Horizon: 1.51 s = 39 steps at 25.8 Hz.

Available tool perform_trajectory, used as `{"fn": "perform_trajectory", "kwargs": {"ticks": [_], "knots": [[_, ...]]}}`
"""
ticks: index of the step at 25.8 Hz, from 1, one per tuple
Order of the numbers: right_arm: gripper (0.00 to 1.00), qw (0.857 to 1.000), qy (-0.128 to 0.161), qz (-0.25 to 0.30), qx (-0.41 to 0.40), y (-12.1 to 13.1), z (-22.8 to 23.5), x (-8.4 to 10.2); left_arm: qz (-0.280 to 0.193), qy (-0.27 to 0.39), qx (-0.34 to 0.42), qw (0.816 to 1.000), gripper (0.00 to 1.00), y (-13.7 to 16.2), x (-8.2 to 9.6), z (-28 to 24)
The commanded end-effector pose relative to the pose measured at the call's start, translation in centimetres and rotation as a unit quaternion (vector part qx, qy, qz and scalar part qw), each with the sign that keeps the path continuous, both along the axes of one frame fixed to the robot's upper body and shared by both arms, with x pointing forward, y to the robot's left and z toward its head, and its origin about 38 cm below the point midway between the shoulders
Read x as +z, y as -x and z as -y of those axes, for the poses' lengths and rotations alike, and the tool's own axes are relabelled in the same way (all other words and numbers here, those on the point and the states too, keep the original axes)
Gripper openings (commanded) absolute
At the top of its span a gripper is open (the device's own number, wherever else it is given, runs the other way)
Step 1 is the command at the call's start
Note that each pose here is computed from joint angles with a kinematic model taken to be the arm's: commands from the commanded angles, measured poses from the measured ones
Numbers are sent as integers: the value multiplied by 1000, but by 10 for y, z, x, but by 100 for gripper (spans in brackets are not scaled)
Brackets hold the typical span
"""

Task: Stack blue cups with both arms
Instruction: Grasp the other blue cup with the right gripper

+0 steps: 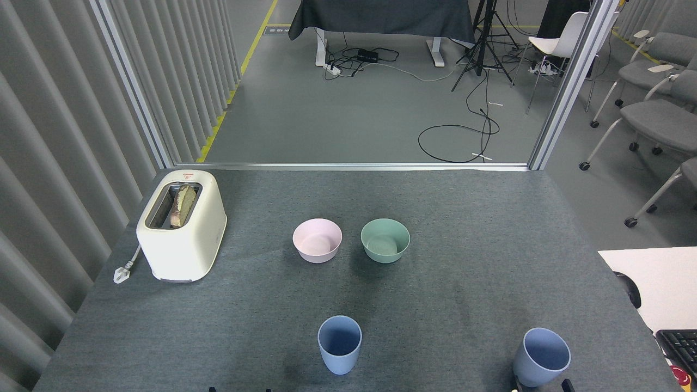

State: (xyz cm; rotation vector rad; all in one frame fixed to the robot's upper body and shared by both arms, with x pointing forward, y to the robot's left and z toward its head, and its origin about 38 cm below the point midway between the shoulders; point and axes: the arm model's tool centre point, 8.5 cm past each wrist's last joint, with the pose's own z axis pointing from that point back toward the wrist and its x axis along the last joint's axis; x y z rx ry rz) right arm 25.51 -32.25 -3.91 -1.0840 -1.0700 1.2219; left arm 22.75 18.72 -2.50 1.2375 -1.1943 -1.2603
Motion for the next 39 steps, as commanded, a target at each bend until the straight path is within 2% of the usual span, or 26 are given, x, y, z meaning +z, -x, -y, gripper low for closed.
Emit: {"fn": "perform_trajectory", "kwargs": {"ticks": [1, 6, 16, 20, 28, 31, 32, 35, 39], "knots": [[100, 1000, 0, 2, 0, -3, 0, 1, 3, 0, -1, 1000, 100, -2, 1, 0], [100, 1000, -4, 3, 2, -13, -1, 0, 2, -1, -1, 1000, 100, -3, 1, 0], [100, 1000, 7, 12, 4, -25, 9, 8, 2, -1, -1, 1000, 100, -2, 0, 0], [100, 1000, 7, 0, 3, -29, 12, 4, 2, -1, -1, 1000, 100, -2, 0, 0], [100, 1000, 16, 9, 10, -49, 17, 14, 1, 0, -1, 1000, 100, -1, 0, 0], [99, 1000, 15, 5, 10, -49, 16, 12, 2, 0, -1, 1000, 100, -1, 0, 0], [97, 1000, 15, 5, 11, -49, 16, 11, 2, 0, -1, 1000, 100, -2, 0, 0], [78, 1000, 16, 5, 14, -48, 14, 10, 1, 0, -1, 1000, 100, -2, 0, 0], [66, 1000, 16, 5, 17, -46, 13, 9, 2, -1, 0, 1000, 100, -3, 0, 0]]}}
